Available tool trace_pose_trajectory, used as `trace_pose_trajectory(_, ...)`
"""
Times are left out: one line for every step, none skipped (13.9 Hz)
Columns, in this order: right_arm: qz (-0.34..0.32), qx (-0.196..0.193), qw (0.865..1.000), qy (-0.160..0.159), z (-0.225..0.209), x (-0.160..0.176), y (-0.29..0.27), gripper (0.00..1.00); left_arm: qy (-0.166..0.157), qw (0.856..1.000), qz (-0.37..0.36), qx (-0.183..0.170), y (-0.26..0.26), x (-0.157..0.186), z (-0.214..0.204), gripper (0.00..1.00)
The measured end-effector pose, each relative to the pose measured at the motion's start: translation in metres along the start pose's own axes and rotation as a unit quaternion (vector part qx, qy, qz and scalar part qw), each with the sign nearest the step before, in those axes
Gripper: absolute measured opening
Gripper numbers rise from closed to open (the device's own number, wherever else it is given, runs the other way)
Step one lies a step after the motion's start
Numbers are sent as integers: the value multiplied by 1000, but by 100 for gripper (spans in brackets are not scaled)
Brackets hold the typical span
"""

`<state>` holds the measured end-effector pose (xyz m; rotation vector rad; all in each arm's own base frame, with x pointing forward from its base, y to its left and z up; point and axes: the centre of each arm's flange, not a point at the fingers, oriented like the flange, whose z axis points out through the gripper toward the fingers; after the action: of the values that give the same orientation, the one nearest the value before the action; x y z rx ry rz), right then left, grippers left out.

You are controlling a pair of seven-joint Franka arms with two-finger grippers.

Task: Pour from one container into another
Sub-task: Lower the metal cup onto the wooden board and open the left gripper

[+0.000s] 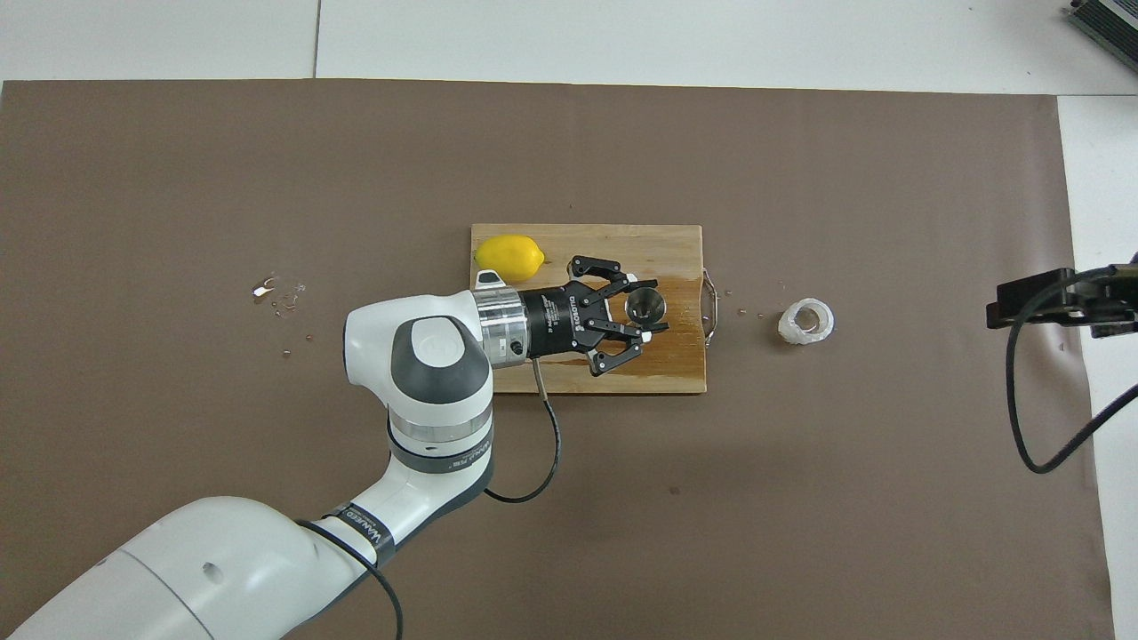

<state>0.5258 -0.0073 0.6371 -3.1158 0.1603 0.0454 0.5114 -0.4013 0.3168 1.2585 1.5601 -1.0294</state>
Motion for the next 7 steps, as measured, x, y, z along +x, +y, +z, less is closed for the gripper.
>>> trace_pose_trajectory(0, 0, 1000, 0, 0, 0, 0, 100, 1, 1000, -4, -3, -5, 2, 3, 52)
trace_pose_trajectory(0, 0, 1000, 0, 0, 0, 0, 100, 3, 1000, -7, -7, -7, 3, 4, 52)
trace_pose_trajectory(0, 0, 1000, 0, 0, 0, 0, 100, 7, 1000, -8, -10, -9, 4, 4, 52)
trace_pose_trajectory(0, 0, 1000, 0, 0, 0, 0, 100, 12, 1000, -9, -14, -10, 7, 2, 52)
trace_pose_trajectory(0, 0, 1000, 0, 0, 0, 0, 100, 15, 1000, -11, -15, -10, 8, 2, 52)
trace_pose_trajectory(0, 0, 1000, 0, 0, 0, 0, 100, 17, 1000, -12, -17, -12, 10, 3, 52)
trace_pose_trajectory(0, 0, 1000, 0, 0, 0, 0, 100, 20, 1000, -12, -18, -14, 11, 4, 52)
